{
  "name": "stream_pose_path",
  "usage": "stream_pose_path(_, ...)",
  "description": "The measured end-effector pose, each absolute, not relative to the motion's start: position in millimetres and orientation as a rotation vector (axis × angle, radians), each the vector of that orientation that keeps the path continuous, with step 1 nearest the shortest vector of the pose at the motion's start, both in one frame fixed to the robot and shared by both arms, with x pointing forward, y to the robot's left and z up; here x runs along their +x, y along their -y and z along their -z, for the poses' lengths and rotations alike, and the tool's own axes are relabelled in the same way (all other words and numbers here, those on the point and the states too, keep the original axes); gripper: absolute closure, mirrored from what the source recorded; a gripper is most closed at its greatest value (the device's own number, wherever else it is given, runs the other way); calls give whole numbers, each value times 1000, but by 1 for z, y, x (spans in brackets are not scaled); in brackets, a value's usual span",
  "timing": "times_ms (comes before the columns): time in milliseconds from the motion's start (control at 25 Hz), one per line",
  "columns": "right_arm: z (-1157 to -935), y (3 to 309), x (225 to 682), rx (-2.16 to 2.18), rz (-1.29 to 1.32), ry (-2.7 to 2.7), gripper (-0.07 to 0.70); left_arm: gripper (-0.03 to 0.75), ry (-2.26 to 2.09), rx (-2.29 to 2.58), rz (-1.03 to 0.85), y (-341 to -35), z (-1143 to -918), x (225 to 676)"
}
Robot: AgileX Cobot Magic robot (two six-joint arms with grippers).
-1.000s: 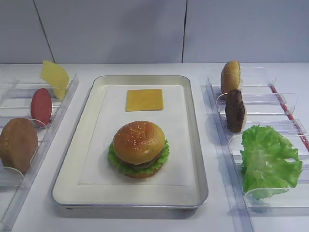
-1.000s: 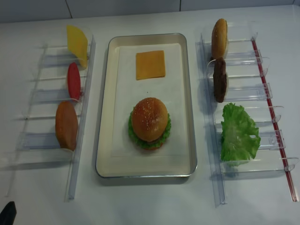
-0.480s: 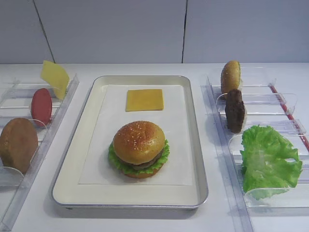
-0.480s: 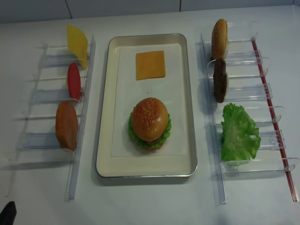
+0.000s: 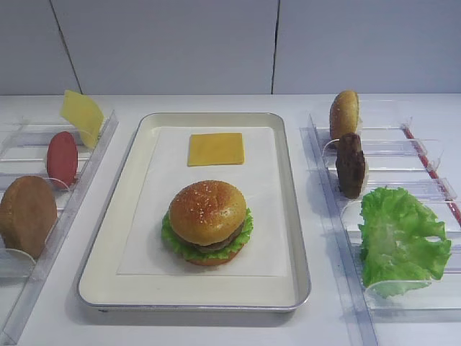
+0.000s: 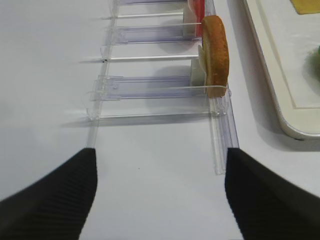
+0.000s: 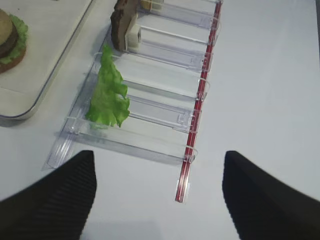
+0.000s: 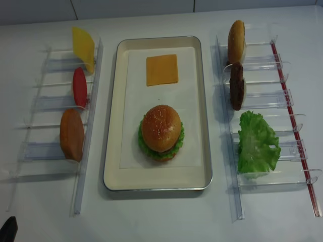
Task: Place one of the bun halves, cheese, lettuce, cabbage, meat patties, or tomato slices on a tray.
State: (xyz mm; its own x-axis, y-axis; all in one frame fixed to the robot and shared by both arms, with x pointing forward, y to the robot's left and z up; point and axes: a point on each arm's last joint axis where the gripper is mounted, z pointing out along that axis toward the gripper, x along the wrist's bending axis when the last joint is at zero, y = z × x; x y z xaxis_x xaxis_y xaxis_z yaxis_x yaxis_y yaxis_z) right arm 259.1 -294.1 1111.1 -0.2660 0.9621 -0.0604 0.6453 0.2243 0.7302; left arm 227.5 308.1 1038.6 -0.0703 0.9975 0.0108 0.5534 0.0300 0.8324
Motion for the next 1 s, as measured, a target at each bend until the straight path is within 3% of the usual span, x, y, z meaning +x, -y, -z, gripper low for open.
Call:
stream_pose_path(400, -1047, 296, 243, 1477, -836, -1993, 116, 186, -1692, 1586, -917, -308, -1039, 227)
stream_pose_path(1000, -1039, 300, 230, 1377, -951, -1856, 116, 186, -1693, 1585, -918, -308, -1039, 227)
